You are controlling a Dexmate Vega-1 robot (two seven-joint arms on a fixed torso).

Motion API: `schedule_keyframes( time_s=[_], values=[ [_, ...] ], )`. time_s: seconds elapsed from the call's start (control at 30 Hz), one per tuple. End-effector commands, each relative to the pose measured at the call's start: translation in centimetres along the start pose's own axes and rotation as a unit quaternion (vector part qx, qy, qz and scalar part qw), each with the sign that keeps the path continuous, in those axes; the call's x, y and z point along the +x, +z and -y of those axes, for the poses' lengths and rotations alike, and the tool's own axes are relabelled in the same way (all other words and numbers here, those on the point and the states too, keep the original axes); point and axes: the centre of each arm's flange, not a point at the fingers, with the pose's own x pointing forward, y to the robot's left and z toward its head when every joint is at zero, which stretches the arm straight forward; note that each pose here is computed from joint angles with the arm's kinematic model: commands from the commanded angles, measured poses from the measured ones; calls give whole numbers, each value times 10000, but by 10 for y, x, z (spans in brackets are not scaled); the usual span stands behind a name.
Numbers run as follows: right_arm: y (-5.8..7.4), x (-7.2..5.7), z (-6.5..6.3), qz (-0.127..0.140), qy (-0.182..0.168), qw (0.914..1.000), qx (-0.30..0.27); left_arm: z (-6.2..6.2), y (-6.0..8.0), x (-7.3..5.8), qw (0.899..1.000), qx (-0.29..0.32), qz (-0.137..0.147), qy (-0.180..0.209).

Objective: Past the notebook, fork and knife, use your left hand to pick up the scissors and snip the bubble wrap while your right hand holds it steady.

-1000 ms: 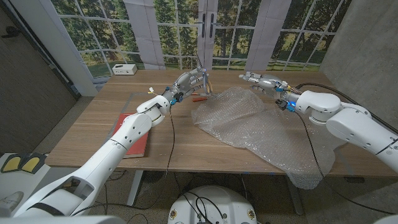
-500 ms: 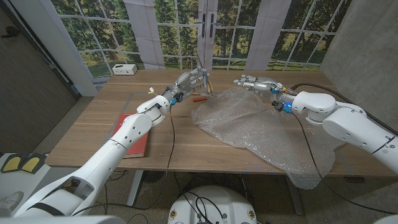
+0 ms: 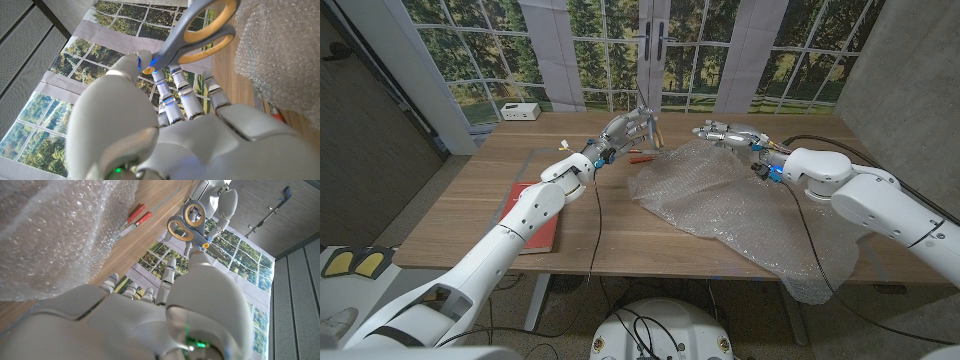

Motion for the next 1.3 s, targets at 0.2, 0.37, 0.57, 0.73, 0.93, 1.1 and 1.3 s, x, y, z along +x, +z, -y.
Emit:
schedule_keyframes(
  time_s=[0.2, 0.37, 0.57, 0.73, 0.93, 1.1, 1.3],
  values=[
    [0, 10, -6, 47, 145, 9999, 76, 4, -1, 1, 10000, -1, -4, -71],
    [0, 12, -8, 90, 170, 9998, 39, 6, 0, 1, 9999, 6, 1, -108],
    [3, 14, -10, 139, 192, 9997, 24, 9, 0, 1, 9999, 6, 1, -143],
    [4, 16, -10, 220, 269, 9994, 11, 11, -1, 0, 9999, 27, -16, -152],
    [6, 17, -11, 229, 319, 9992, -32, 13, -1, 1, 9998, 40, -2, -180],
    [6, 18, -14, 250, 373, 9990, 11, 15, -2, 2, 9998, 46, -4, -186],
    [7, 19, -15, 273, 437, 9987, 61, 16, -3, 2, 9998, 55, -10, -172]
  ],
)
